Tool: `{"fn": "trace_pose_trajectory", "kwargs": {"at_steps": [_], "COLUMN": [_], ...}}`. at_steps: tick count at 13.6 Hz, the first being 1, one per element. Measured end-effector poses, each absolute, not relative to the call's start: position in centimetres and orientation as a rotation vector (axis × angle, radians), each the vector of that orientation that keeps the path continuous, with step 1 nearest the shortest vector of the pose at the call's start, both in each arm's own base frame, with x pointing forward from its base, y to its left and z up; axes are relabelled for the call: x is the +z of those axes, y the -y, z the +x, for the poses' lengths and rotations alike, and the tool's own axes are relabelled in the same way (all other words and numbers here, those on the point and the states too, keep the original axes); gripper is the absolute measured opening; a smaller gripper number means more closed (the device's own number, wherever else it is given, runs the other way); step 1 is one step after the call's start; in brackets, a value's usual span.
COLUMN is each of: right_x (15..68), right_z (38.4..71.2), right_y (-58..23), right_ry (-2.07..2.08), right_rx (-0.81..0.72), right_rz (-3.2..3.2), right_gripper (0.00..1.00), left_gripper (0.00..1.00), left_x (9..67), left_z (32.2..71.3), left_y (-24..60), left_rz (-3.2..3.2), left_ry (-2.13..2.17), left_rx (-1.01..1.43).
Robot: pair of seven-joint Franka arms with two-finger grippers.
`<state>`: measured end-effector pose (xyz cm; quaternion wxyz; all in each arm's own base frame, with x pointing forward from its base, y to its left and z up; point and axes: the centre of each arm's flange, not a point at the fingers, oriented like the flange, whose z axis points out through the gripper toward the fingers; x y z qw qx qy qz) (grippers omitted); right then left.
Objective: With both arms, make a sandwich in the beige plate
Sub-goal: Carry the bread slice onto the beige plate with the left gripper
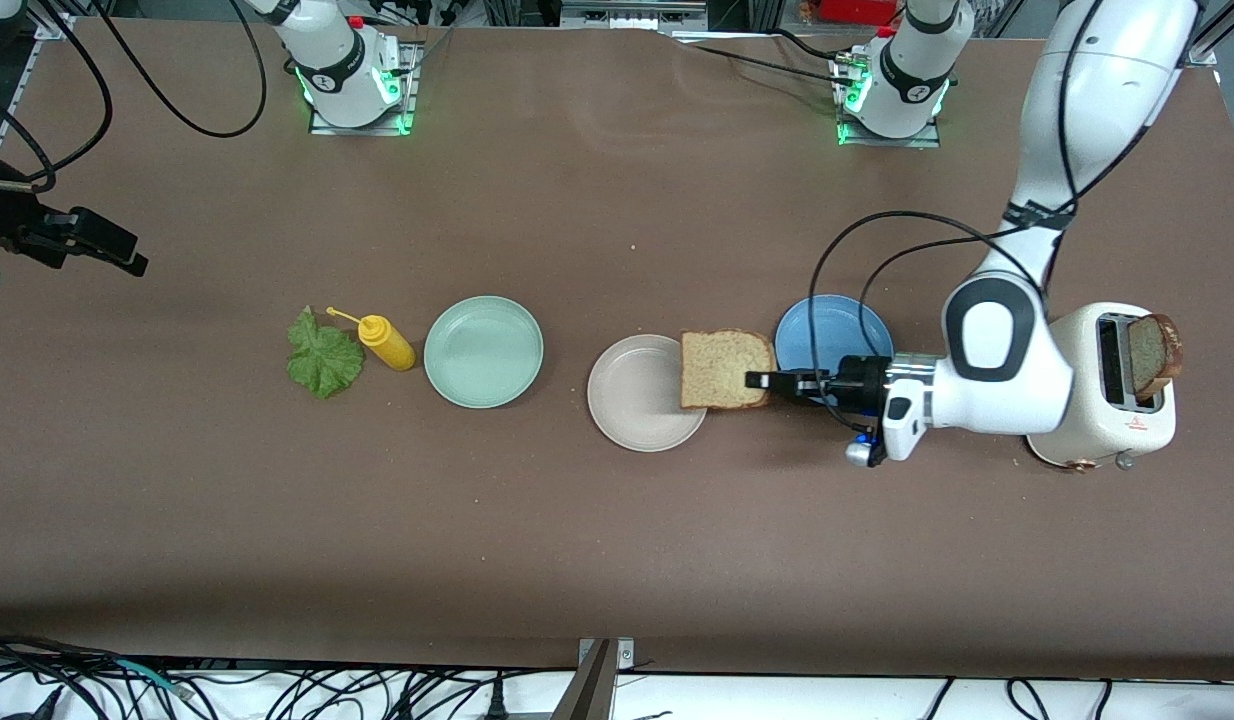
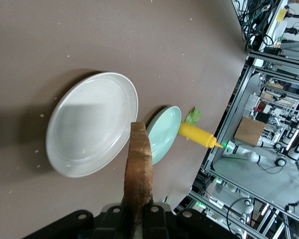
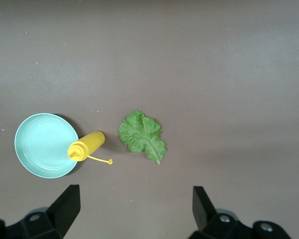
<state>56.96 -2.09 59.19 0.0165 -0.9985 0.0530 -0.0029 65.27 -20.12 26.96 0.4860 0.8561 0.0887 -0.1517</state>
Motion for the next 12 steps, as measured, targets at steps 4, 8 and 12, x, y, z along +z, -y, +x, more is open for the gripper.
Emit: {"fn": "trace_pose_trajectory", "kwargs": {"at_steps": [4, 8, 12], "right_x": [59.2, 59.2, 59.2], "right_z": [57.0, 57.0, 57.0], "right_y": [2.1, 2.2, 2.3], "right_ry": [-0.166, -0.169, -0.169], "right_rx": [-0.009, -0.009, -0.009], "right_rz": [-3.104, -3.104, -3.104], "right_gripper": [1.00, 1.00, 1.00], "left_gripper": [0.08, 0.08, 0.08], "left_x": [24.8, 24.1, 21.6], "left_z": [64.6, 63.4, 62.6], "left_y": [24.7, 28.9, 30.0], "left_rz": [2.108, 2.081, 2.108], "left_ry": [-0.254, -0.307, -0.303], "left_rx": [-0.317, -0.264, -0.233]}}
